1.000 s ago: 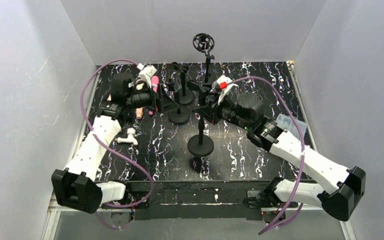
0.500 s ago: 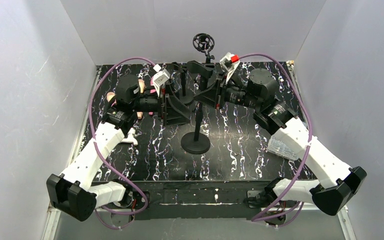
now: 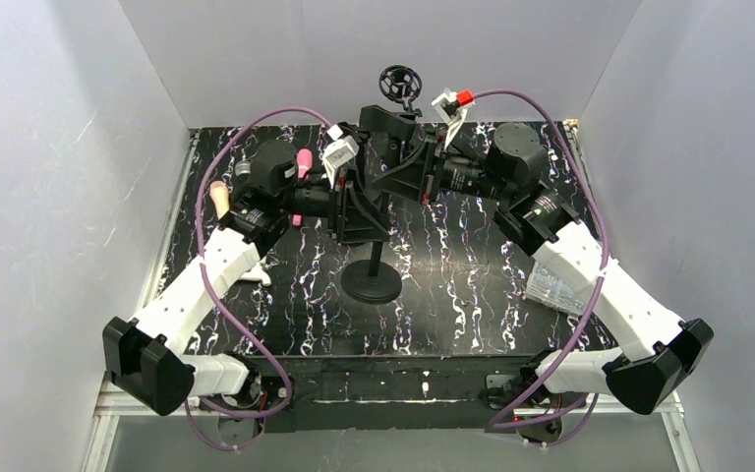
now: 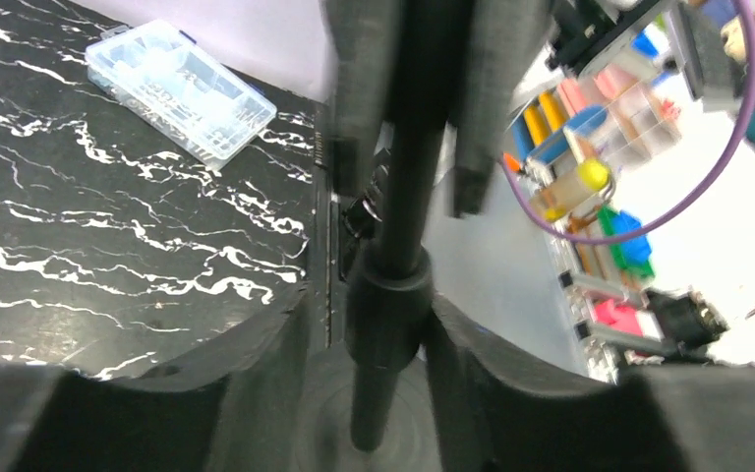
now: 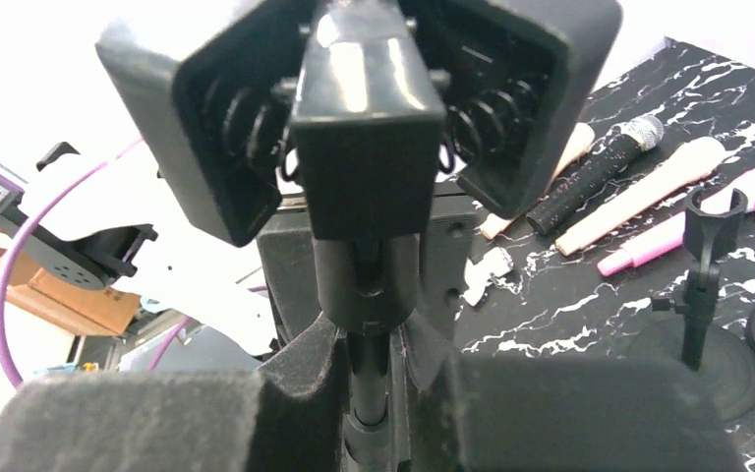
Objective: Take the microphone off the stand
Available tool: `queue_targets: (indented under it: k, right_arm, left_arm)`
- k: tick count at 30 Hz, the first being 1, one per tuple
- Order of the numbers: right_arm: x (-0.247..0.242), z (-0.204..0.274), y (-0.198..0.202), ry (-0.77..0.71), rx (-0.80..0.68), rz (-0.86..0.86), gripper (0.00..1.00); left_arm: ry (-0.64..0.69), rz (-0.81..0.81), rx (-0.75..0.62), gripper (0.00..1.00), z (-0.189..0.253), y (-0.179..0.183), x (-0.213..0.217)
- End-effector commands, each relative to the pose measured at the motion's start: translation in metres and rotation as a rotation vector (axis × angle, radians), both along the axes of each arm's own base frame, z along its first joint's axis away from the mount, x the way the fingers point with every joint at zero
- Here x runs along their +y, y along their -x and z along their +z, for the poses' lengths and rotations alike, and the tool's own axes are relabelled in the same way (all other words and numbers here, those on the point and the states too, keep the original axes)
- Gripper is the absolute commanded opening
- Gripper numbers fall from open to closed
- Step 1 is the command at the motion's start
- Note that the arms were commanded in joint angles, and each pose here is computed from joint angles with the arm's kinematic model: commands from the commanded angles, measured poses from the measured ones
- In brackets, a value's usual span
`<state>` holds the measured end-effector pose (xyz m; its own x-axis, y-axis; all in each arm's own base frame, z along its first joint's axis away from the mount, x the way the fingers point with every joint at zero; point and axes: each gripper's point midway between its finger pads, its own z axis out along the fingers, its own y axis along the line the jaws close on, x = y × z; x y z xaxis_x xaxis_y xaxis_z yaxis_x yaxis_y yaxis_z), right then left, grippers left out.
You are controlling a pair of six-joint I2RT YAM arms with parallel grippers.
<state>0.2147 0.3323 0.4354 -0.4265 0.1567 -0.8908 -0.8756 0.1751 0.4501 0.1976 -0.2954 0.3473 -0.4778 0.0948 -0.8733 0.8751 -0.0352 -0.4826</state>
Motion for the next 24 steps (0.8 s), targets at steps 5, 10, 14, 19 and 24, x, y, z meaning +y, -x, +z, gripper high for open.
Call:
queue_targets:
  k: [5,10,14,19,24]
  right_arm:
    - [-0.009,0.031,-0.011,-0.045,-0.068,-0.097,0.01]
    - [-0.017,-0.001,-0.044,0.051,-0.016,-0.296,0.01]
    - [-0.014,-0.018,-0.050,0.095,-0.012,-0.400,0.01]
    - [-0.020,-0.026,-0.059,0.119,-0.004,-0.552,0.01]
    - [-0.017,-0.027,-0.059,0.129,-0.011,-0.543,0.01]
  left_arm:
    - [0.014,0.036,-0.006,0.00,0.017,-0.008,-0.010]
    - [-0.030,0.243,0.056,0.00,0.004,-0.043,-0.014]
    - [-0.076,0.445,0.069,0.00,-0.013,-0.071,-0.015]
    - [-0.157,0.698,0.052,0.00,-0.035,-0.095,-0.004]
    - [-0.131,0.684,0.014,0.26,-0.031,-0.091,-0.006]
